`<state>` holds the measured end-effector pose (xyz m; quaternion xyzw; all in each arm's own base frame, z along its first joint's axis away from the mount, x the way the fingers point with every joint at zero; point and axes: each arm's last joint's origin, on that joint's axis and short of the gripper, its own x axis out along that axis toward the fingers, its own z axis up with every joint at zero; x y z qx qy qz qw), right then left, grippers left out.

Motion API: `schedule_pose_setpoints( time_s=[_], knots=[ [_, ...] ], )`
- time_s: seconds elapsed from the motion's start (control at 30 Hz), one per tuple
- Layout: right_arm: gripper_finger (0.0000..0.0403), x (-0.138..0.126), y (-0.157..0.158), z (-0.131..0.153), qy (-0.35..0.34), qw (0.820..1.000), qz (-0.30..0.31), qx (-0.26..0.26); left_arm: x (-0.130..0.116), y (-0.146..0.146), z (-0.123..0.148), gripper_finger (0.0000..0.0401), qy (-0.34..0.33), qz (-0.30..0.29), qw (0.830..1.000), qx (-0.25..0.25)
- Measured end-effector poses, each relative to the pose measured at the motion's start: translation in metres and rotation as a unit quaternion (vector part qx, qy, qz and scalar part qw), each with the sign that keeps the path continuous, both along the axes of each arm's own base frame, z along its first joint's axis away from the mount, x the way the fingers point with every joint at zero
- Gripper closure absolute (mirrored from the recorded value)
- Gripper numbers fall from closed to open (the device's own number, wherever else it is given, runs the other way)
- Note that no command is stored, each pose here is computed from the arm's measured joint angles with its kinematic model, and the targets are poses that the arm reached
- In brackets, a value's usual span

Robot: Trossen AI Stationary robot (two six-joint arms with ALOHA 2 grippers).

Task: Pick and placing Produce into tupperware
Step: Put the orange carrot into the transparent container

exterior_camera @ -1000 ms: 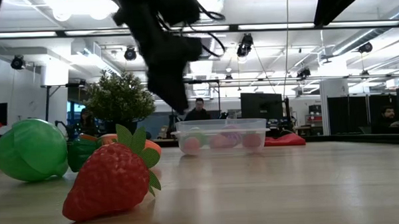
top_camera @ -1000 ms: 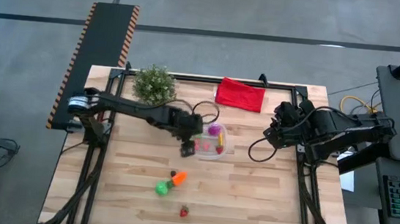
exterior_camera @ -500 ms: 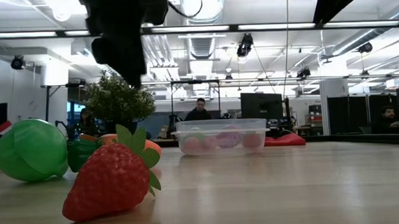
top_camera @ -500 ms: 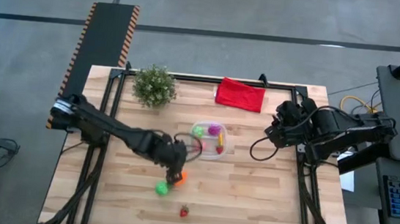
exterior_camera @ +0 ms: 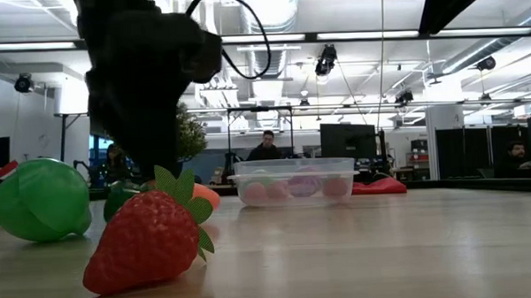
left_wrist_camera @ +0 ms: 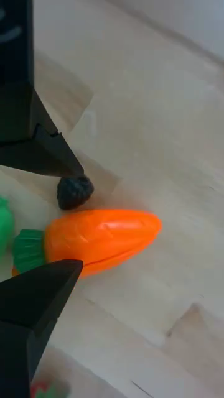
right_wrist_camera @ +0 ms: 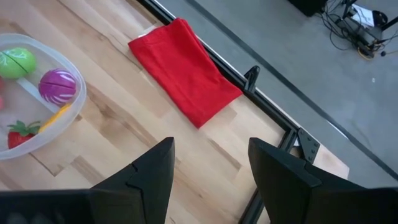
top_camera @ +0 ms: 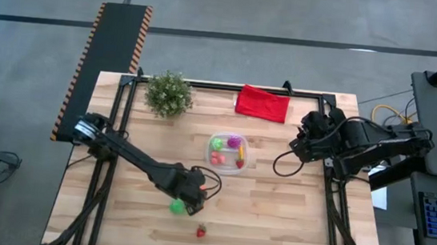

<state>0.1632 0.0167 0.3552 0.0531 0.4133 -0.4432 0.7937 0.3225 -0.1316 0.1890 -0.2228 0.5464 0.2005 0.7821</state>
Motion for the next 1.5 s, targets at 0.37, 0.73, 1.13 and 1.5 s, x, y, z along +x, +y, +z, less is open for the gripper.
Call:
schedule_pose_setpoints(
  time_s=[0.37, 0.73, 1.13, 1.5],
  knots=[
    [0.0204, 0.000, 0.000, -0.002, 0.007, 1.000, 0.003, -0.002, 0.009, 0.009, 0.019, 0.0187, -0.029, 0.099, 0.992, -0.079],
    [0.0204, 0.000, 0.000, -0.002, 0.007, 1.000, 0.003, -0.002, 0.024, 0.012, 0.007, 0.0173, -0.049, 0.131, 0.983, -0.119],
    [0.0204, 0.000, 0.001, -0.003, 0.011, 1.000, 0.005, 0.013, 0.017, 0.019, 0.005, 0.0138, 0.008, 0.173, 0.973, -0.151],
    [0.0204, 0.000, 0.001, -0.003, 0.008, 1.000, 0.002, 0.009, 0.013, 0.011, 0.006, 0.0139, 0.027, 0.217, 0.951, -0.217]
  ],
)
